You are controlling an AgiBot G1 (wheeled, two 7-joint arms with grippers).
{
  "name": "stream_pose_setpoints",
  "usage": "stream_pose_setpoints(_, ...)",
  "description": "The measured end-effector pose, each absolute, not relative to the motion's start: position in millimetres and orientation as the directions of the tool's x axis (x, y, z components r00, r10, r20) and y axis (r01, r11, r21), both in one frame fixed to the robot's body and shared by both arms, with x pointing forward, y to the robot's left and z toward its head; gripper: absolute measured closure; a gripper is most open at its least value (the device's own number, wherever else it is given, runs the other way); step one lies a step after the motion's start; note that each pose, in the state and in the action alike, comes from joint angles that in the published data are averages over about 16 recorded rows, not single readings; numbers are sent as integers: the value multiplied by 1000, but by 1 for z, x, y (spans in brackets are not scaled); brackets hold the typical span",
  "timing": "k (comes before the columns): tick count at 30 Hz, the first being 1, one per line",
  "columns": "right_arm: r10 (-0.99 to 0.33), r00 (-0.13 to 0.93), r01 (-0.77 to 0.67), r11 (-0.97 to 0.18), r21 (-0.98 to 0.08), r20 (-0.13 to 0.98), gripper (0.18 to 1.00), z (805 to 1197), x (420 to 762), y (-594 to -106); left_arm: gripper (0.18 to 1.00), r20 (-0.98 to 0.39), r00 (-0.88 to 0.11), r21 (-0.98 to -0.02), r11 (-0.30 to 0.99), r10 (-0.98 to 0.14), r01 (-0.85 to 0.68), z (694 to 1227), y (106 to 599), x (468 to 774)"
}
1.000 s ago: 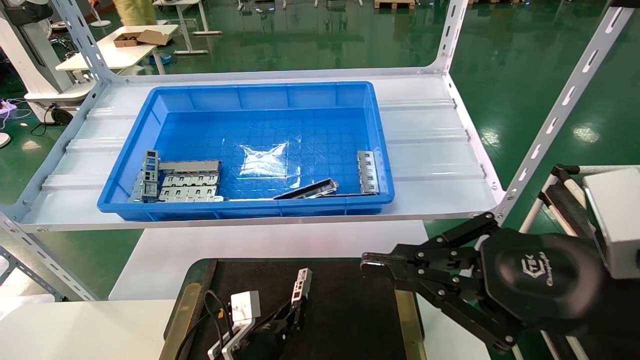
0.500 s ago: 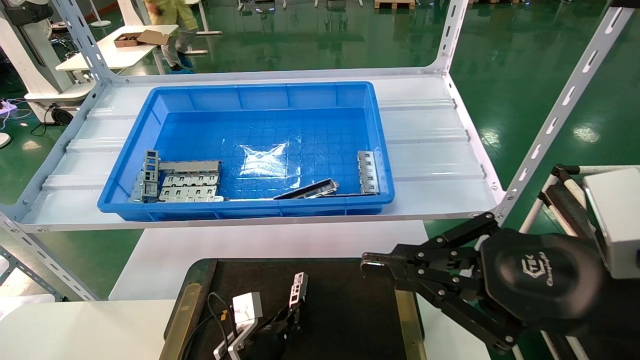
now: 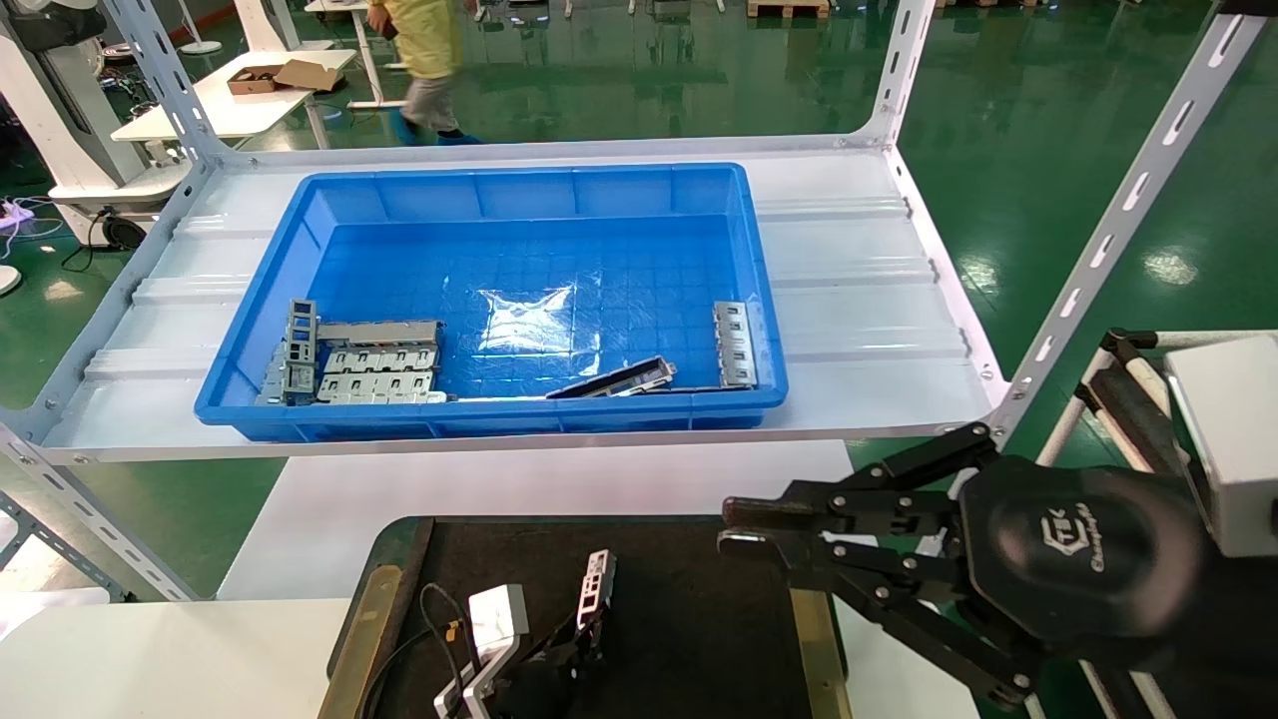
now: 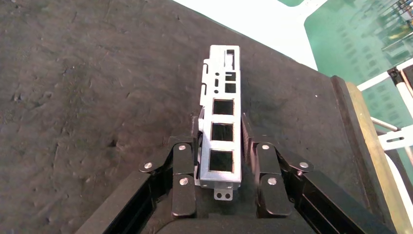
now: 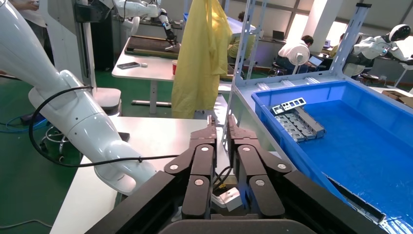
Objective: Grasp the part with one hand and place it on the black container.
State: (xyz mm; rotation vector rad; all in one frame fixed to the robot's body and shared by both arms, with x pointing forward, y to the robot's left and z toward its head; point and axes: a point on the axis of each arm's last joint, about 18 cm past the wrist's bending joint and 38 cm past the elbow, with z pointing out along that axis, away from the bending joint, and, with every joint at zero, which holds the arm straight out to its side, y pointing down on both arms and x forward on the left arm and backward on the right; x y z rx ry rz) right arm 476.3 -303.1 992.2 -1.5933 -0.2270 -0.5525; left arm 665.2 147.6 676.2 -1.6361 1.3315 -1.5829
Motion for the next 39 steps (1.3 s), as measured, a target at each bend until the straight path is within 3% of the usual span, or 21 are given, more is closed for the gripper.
stream_pose_setpoints(11, -181, 861, 463, -110, -879, 476, 849, 992, 476, -303, 712, 394, -221, -898, -323, -892, -299, 699, 149, 659)
stream_pose_setpoints(31, -181, 861, 463, -110, -879, 476, 407, 992, 476, -303, 318, 145, -578, -979, -32, -803, -201, 757, 175, 631)
stream_pose_setpoints(39, -181, 861, 463, -110, -879, 476, 266, 992, 476, -303, 229, 52, -703, -986, 73, -709, -147, 773, 197, 612)
